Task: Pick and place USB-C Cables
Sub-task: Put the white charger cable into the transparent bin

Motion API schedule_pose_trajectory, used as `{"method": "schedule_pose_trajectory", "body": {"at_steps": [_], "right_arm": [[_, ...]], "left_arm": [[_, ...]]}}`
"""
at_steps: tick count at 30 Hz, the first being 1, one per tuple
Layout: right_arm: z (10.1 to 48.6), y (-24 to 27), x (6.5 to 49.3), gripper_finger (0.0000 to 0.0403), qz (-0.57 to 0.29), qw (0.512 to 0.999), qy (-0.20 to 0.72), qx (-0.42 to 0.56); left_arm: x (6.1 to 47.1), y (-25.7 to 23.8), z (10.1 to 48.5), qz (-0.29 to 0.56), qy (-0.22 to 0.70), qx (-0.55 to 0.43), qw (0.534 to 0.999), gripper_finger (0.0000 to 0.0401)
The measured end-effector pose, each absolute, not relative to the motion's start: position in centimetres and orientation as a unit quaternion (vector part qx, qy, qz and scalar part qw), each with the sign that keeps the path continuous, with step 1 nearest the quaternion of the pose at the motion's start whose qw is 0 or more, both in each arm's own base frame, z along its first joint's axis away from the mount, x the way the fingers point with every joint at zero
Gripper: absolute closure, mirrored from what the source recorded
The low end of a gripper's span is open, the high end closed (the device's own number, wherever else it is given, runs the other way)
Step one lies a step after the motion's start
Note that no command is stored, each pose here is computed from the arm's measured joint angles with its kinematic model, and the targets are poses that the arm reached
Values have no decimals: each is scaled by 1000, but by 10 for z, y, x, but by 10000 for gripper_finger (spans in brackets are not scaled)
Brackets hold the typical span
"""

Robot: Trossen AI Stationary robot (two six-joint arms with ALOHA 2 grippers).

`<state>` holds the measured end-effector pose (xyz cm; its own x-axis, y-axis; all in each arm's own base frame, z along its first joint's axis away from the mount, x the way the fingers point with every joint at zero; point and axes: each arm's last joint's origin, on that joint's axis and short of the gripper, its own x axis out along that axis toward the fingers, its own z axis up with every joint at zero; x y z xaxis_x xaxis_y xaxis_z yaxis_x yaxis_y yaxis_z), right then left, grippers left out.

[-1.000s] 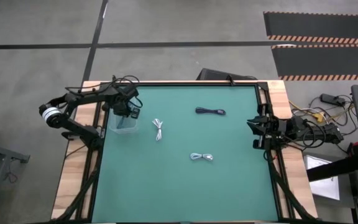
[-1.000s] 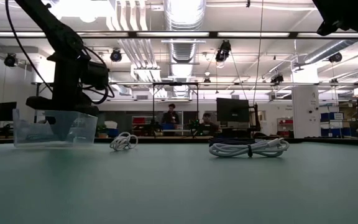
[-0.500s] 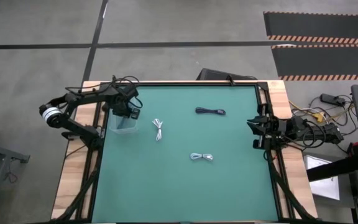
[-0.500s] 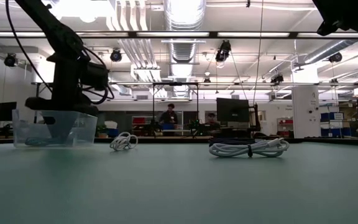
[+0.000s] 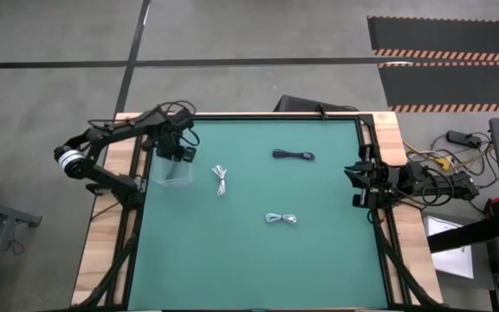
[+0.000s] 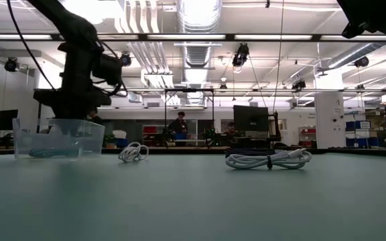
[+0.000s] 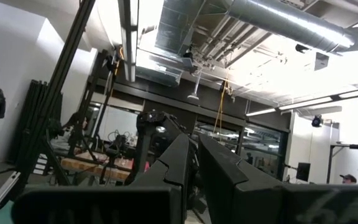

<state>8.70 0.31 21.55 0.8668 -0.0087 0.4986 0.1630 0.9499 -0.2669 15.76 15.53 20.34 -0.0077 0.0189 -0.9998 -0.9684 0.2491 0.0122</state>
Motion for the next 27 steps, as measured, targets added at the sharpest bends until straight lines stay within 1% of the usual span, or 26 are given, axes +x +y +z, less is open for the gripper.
{"method": "schedule_pose_trajectory", "body": {"at_steps": [4,6,11,14,18,22,27], "right_arm": [[215,3,87,376,-45,954,-254,-152],[215,3,87,376,-45,954,-254,-152],[215,3,87,376,-47,953,-254,-156],[215,3,87,376,-47,953,-254,-156],[215,3,87,376,-47,953,-254,-156],[215,3,87,376,-47,954,-254,-154],[216,3,87,376,-47,953,-256,-153]], "left_arm": [[167,152,224,435,545,-423,578,306],[172,148,236,433,531,-420,595,306],[192,129,265,418,472,-398,666,306],[208,111,278,385,421,-388,724,306],[229,84,289,342,366,-367,784,306],[250,57,297,298,314,-343,834,306],[272,29,300,245,271,-326,872,306]]}}
